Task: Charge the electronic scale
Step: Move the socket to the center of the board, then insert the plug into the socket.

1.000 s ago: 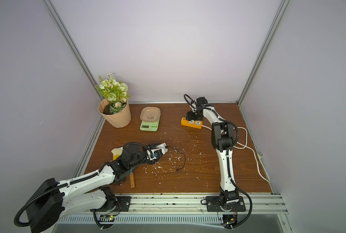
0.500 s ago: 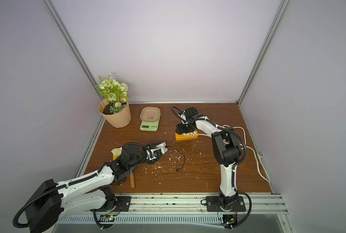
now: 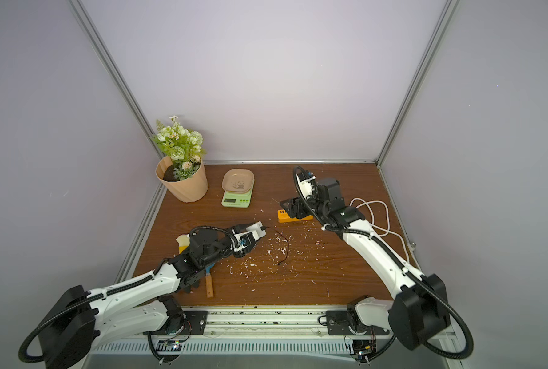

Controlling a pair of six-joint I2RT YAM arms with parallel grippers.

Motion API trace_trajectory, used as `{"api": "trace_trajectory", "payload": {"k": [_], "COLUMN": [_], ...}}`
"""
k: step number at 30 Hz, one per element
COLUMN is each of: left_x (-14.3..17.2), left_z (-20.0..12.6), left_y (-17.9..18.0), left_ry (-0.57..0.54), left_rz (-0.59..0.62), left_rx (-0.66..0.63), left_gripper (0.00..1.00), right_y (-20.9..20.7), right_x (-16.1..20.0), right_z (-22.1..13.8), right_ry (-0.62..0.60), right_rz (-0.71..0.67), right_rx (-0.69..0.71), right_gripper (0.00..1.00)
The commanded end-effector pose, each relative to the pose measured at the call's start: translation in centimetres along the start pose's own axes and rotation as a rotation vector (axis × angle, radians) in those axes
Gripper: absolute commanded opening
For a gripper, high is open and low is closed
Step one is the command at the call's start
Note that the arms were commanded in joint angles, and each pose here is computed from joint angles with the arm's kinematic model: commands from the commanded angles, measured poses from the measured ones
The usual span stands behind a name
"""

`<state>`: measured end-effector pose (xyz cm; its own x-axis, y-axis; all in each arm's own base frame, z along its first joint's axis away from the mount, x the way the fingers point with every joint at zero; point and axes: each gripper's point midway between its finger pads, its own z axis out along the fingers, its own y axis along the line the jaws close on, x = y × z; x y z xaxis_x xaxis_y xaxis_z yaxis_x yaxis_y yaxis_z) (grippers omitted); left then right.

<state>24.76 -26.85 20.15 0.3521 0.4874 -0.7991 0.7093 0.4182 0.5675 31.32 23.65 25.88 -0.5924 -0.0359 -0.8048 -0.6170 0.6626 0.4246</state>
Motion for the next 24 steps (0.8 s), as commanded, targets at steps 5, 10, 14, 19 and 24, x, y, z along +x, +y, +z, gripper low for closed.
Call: {"api": "trace_trajectory", "payload": {"k": [5,10,14,19,24], "left_x": [-3.1,-3.9,-4.5,-4.8,-5.0], "left_z": [-0.6,-0.8,-1.0,-0.9,-0.9], "left_y": [1.8,2.1,2.3,2.3,2.5], "left_ry": [-0.122,-0.161,-0.190,-0.205,-0.210], "left_rz": [-0.051,-0.071,-0.084,-0.084,-0.087], "left_rx": [-0.065,-0.075,-0.076,-0.076,-0.078], "left_gripper": [0.41,0.41,0.41,0.41,0.42], "right_y": [5.8,7.2,7.8,8.6,9.4], "right_x": [-0.5,0.2,0.8,1.6,1.8], "right_z": [-2.8,-3.1,-2.5,-1.4,-0.4], "right_ry": [-0.174,-0.210,-0.203,-0.181,-0.166], "right_rz": [-0.097,-0.111,-0.106,-0.100,-0.097], "right_rx": [-0.224,-0.241,-0.250,-0.262,-0.270], "right_gripper": [0.79,0.83,0.85,0.88,0.88]}}
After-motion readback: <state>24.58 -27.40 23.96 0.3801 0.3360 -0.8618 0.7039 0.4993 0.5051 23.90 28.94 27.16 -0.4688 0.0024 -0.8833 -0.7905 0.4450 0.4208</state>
